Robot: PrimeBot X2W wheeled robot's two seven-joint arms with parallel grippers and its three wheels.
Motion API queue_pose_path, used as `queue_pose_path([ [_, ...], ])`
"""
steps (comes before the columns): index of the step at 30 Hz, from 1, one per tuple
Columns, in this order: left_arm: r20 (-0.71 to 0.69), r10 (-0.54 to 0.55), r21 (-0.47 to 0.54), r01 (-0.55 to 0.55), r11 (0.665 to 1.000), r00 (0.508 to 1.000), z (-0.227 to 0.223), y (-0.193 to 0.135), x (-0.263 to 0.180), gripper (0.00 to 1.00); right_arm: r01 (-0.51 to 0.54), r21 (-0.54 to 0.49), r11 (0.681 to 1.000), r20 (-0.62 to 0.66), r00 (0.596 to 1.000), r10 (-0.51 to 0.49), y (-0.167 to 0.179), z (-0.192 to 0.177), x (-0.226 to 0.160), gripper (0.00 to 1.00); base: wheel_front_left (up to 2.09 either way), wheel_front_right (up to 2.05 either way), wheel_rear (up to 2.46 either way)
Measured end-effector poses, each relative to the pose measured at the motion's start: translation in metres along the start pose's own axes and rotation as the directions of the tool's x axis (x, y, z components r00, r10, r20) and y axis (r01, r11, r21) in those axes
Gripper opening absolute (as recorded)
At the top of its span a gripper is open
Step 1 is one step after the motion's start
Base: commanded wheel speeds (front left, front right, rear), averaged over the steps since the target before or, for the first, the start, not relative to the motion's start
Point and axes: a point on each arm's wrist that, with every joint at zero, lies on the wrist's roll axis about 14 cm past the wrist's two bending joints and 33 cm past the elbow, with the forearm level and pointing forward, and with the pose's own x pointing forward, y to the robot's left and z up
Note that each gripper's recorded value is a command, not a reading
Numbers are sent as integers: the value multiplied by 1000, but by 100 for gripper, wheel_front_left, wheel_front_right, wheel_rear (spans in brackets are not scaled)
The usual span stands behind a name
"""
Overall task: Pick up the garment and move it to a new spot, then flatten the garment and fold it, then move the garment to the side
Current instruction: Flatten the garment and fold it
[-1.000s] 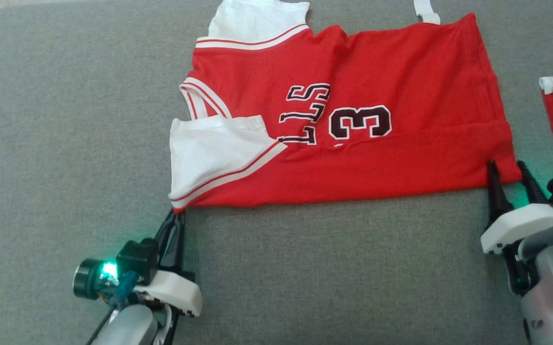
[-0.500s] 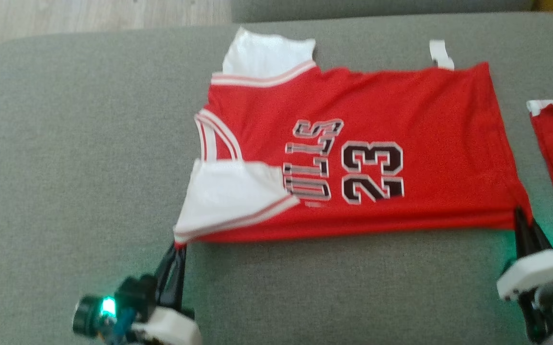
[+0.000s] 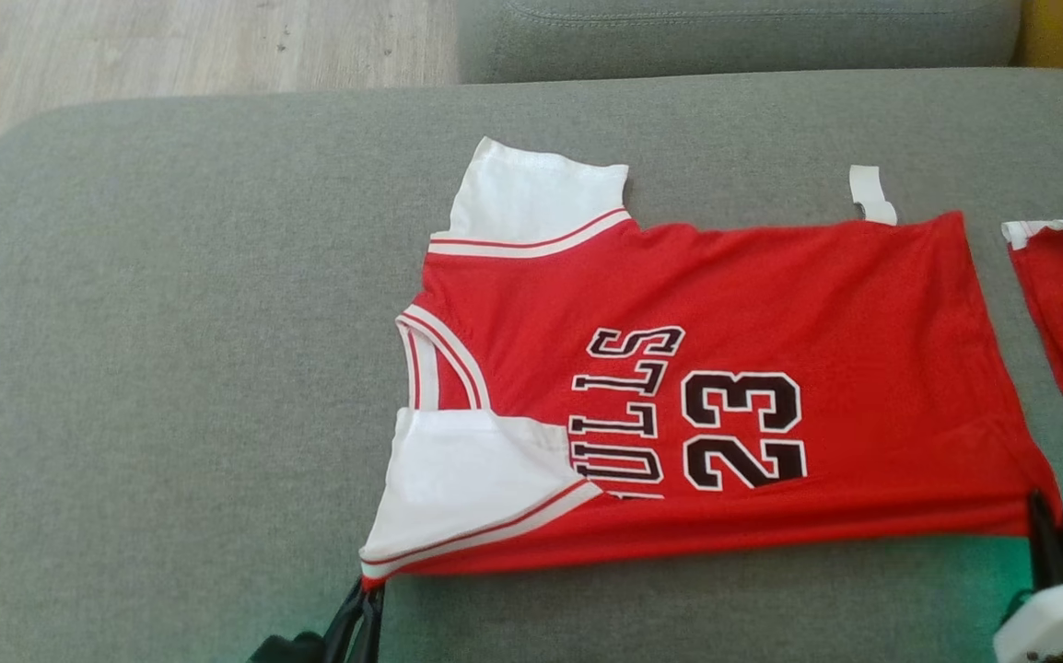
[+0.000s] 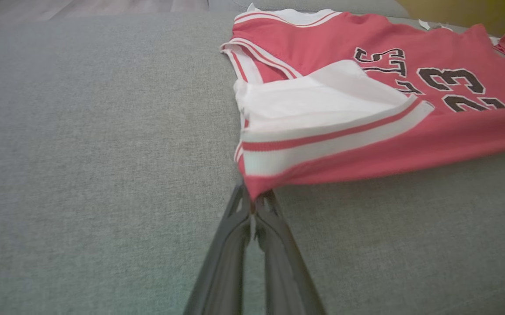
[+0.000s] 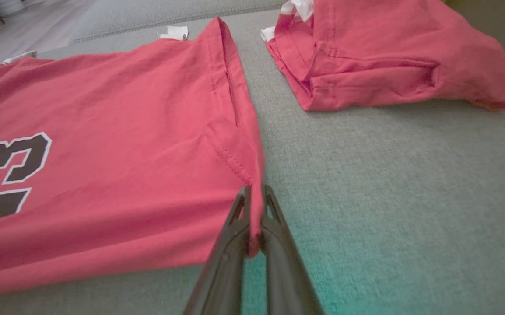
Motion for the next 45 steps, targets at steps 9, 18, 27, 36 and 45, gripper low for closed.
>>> queue_pose_path([
  [9, -64, -45, 3, 45, 999, 997, -9, -9, 2, 100, 23, -10, 1000, -6, 1000, -23, -4, 7, -6, 100, 0, 0, 0],
  [18, 38, -95, 13, 95, 995, 995, 37, -11, 24, 100, 17, -17, 1000, 47, 999, -16, 4, 23, -13, 100, 0, 0, 0],
  [27, 156, -240, 233, 200, 952, 958, 164, -3, 101, 100, -24, -28, 999, 49, 998, 25, 22, 28, 0, 100, 0, 0, 0],
  [36, -124, -325, 255, 347, 903, 937, 206, -11, 206, 100, -20, -22, 1000, 54, 998, 22, 23, 36, 25, 100, 0, 0, 0],
  [45, -329, -306, 229, 389, 892, 894, 169, -18, 261, 100, 54, -12, 998, 11, 998, -54, -1, 18, 22, 100, 0, 0, 0],
])
